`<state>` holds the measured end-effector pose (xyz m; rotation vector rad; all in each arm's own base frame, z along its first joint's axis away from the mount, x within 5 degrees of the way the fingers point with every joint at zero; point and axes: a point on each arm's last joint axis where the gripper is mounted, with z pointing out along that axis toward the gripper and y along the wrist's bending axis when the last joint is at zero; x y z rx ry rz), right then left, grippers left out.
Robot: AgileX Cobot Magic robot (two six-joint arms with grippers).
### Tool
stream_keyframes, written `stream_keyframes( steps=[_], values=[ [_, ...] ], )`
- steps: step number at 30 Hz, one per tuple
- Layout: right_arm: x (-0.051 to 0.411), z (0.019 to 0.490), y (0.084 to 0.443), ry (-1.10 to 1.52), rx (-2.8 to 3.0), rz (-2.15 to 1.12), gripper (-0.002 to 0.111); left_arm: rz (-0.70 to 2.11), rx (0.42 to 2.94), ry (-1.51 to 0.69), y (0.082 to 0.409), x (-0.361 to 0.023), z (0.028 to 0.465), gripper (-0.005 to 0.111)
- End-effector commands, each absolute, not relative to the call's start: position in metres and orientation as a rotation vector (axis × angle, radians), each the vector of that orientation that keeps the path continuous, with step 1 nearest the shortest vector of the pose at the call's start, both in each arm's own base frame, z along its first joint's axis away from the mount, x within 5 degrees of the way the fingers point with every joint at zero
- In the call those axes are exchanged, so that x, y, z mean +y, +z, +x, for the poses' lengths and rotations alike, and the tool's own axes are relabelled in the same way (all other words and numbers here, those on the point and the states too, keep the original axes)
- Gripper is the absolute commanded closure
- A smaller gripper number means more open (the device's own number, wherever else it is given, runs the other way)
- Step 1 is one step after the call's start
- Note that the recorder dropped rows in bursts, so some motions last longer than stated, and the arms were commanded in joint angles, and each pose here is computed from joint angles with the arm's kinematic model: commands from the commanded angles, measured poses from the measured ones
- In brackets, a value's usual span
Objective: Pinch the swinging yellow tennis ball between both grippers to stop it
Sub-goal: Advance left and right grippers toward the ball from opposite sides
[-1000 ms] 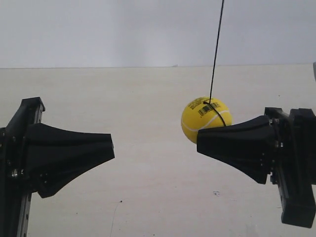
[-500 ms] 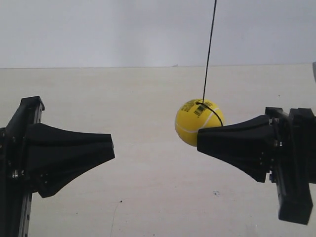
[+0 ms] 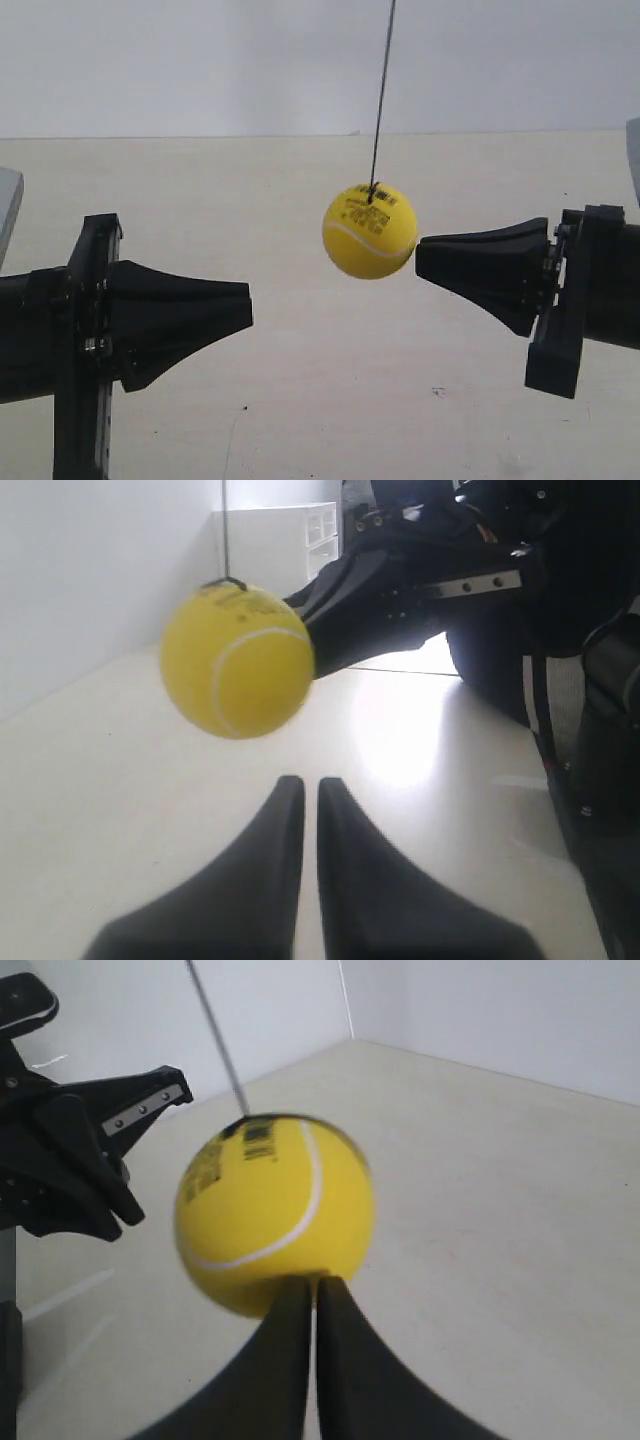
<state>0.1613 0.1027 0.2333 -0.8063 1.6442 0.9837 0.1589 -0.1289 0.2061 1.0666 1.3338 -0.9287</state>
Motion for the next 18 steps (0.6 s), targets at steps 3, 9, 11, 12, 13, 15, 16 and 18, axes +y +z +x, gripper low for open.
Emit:
stream_keyframes(
  steps=[3,9,11,12,13,15,16,18],
  values=[
    [0.106,0.157,0.239,1.053,1.574,-0.832,0.108,1.097,1.302,-0.969,0.208,-0.139,0.158,0.102],
    [0.108,0.152,0.240,1.103,1.557,-0.872,0.108,1.155,1.254,-1.023,0.211,-0.152,0.149,0.102],
    [0.108,0.152,0.239,1.105,1.560,-0.878,0.108,1.162,1.246,-1.025,0.211,-0.153,0.148,0.102],
    [0.108,0.152,0.239,1.104,1.561,-0.884,0.108,1.162,1.246,-1.026,0.211,-0.154,0.148,0.102],
    [0.108,0.152,0.239,1.104,1.561,-0.884,0.108,1.162,1.246,-1.026,0.211,-0.154,0.148,0.102],
    [0.108,0.151,0.239,1.107,1.565,-0.886,0.108,1.162,1.246,-1.026,0.211,-0.154,0.148,0.102],
    [0.108,0.151,0.239,1.108,1.564,-0.889,0.108,1.162,1.246,-1.026,0.211,-0.154,0.148,0.102],
    [0.108,0.151,0.238,1.109,1.567,-0.893,0.108,1.162,1.246,-1.026,0.211,-0.154,0.148,0.102]
  ],
)
